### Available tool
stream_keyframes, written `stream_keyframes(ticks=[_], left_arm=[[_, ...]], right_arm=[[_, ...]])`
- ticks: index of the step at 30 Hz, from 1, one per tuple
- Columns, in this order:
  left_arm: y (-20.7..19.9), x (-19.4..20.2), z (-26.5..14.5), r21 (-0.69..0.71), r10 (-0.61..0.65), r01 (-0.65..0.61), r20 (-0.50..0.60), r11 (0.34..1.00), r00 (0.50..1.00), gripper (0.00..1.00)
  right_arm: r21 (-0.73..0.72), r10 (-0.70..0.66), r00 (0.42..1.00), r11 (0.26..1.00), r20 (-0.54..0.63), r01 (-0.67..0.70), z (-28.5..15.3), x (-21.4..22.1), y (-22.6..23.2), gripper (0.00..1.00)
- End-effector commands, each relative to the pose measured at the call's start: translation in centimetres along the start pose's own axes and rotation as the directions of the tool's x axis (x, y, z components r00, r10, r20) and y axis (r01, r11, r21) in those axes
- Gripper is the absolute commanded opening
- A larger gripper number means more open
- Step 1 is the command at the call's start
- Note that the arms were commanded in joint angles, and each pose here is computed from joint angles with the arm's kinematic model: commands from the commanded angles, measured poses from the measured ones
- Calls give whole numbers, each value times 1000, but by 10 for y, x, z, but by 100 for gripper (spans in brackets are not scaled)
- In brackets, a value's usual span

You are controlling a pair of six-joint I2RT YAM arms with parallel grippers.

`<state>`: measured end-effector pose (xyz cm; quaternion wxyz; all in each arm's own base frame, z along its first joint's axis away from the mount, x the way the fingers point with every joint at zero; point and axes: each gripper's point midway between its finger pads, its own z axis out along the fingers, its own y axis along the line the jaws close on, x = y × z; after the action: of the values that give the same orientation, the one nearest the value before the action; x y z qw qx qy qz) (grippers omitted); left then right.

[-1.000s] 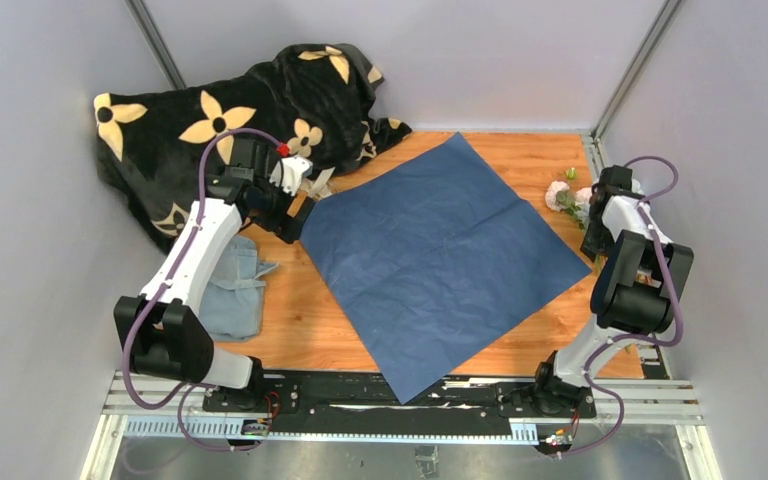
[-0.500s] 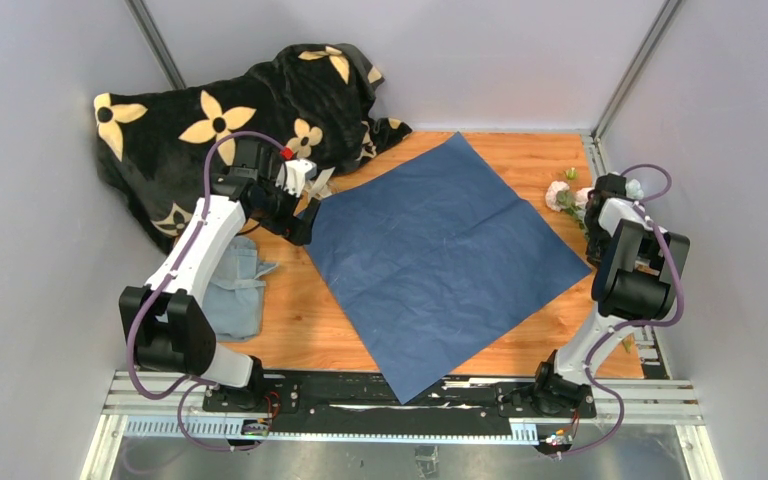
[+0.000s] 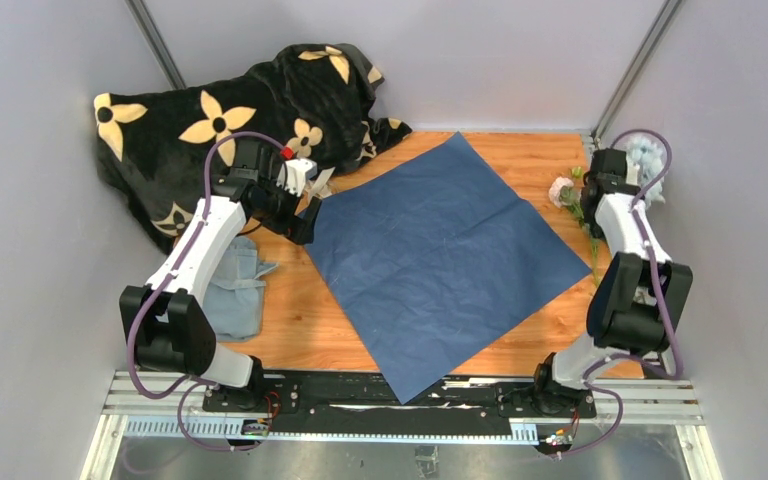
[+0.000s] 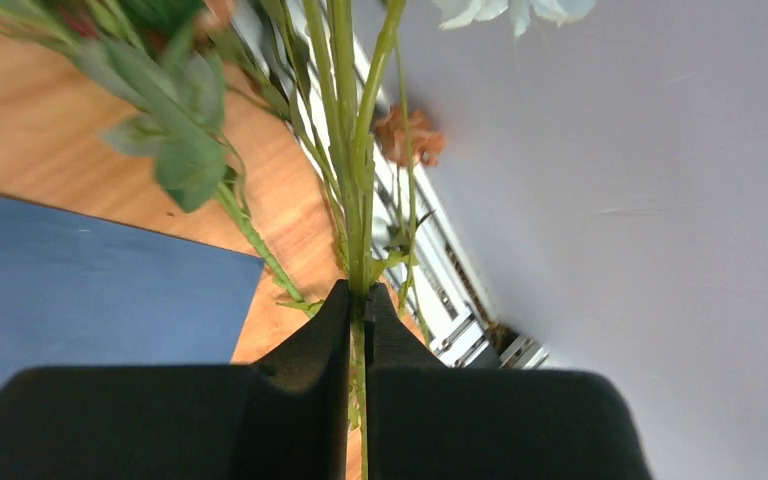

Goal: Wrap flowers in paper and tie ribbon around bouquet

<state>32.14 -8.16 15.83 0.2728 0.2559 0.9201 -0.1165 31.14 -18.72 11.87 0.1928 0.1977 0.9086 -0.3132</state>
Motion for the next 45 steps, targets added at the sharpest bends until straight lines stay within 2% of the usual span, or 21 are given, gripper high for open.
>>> stream_keyframes(ticks=[1,3,5,7,8,11,13,17,21,25,31,32,33,35,36,37,39,41,43,45], left_arm=[[-2,-6,2,16,-13,12,27,1000,1000,99],[-2,-7,3,19,-16,15,33,1000,999,99],[-2,-7,4,19,-16,15,37,1000,999,99],[-1,-8,6,15,-14,13,44,1000,999,99],[1,-7,8,7,-14,13,46,1000,999,100],[8,-7,14,-25,-24,25,52,999,998,100],[10,-6,16,-37,-34,36,53,999,998,100],[10,-7,19,-40,-58,60,69,997,996,100],[6,-3,23,-20,-71,73,78,997,994,100],[7,-1,25,-26,-70,72,72,997,995,100],[7,-4,25,-19,-73,74,73,997,995,100],[7,-4,24,-19,-73,74,73,997,995,100],[6,-3,24,-18,-73,74,69,997,995,100],[6,-2,22,-21,-61,63,64,998,996,100],[7,-1,21,-22,-56,57,61,998,997,100],[7,0,21,-24,-51,53,57,998,997,100],[8,-1,19,-29,-42,44,56,999,998,100],[8,-1,19,-29,-39,41,57,999,998,100],[7,-1,20,-22,-41,42,56,999,998,100],[6,-1,22,-16,-45,46,52,999,998,100]], right_arm=[[62,-14,970,998,242,-1,-69,-54,-21,0],[-71,42,933,997,358,-18,-103,-72,-14,0],[-327,121,881,944,458,41,-143,-89,15,0],[-574,249,827,812,504,105,-193,-100,49,0],[-683,307,806,713,506,158,-225,-103,74,0],[-849,338,825,447,453,283,-297,-80,154,0],[-899,276,882,332,381,285,-320,-54,207,0],[-939,113,966,286,232,192,-319,-10,290,0],[-940,32,991,321,130,113,-301,16,333,0],[-929,29,998,367,57,42,-269,37,354,0],[-864,-103,993,493,65,107,-221,64,360,0],[-859,-136,987,491,87,143,-221,64,357,4],[-854,-164,978,483,129,193,-224,57,355,15],[-771,-274,937,541,217,336,-221,43,329,47],[-732,-301,924,571,235,372,-227,30,312,51],[-635,-321,899,637,297,437,-226,7,287,58],[-503,-330,875,722,353,475,-223,-26,240,64],[-374,-295,885,824,359,427,-202,-52,182,65],[-284,-257,930,901,264,329,-157,-55,130,59],[-218,-213,966,946,146,242,-114,-45,87,58]])
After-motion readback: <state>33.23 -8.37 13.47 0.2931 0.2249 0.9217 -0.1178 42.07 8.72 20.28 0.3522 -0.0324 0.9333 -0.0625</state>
